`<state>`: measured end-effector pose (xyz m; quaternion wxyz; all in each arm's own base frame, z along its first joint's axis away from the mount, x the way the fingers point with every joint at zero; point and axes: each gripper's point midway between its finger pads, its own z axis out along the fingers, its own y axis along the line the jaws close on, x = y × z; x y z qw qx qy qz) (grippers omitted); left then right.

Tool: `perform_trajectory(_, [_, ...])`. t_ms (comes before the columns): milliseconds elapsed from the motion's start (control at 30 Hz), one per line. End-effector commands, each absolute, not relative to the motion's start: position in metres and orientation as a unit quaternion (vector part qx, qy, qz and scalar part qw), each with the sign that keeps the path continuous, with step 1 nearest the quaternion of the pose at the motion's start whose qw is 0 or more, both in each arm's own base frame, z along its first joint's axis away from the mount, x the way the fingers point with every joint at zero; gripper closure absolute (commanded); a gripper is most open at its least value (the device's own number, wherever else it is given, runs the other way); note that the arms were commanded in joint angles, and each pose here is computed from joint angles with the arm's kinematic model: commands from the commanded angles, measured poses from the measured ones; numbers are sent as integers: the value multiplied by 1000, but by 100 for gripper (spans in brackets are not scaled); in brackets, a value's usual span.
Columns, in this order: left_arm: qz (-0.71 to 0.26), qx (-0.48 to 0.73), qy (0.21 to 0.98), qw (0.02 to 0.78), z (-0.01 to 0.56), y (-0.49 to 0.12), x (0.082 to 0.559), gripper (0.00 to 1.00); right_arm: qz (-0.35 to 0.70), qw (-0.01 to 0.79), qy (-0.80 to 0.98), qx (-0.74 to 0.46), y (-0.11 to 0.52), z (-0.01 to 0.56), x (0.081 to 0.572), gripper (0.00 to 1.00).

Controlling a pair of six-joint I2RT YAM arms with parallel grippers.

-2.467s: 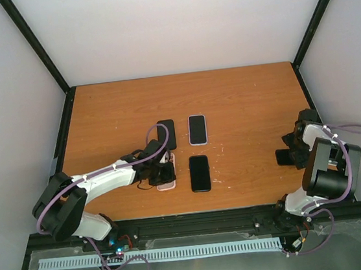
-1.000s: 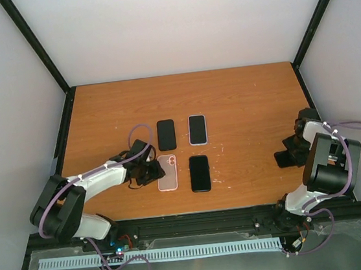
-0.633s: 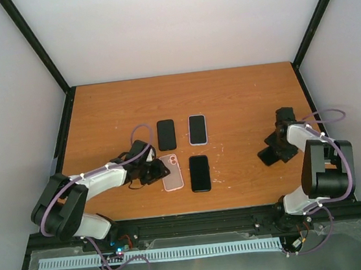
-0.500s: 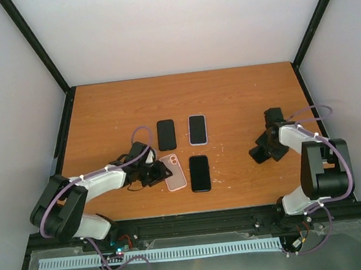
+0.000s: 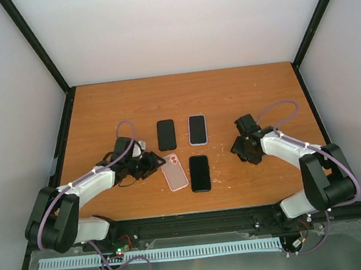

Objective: Put the phone into the phone case

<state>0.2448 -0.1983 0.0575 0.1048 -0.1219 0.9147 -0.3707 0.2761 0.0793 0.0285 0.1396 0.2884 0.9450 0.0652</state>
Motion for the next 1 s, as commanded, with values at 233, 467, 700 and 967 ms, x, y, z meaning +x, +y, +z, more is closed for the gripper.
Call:
perform_trajectory(233, [-394, -132, 895, 159, 81, -168, 266, 42, 45, 160, 948, 273, 110, 52, 268, 25])
perform_trajectory(467, [-387, -121, 901, 155, 80, -167, 260, 37, 19, 149, 912, 383, 68, 51, 279, 1])
perform_trajectory(700, [-384, -116, 903, 157, 82, -165, 256, 22, 32, 111, 876, 469, 36, 43, 290, 0])
perform_trajectory(967, [-392, -112, 901, 147, 80, -168, 253, 20, 33, 95, 853, 512, 32, 31, 300, 2])
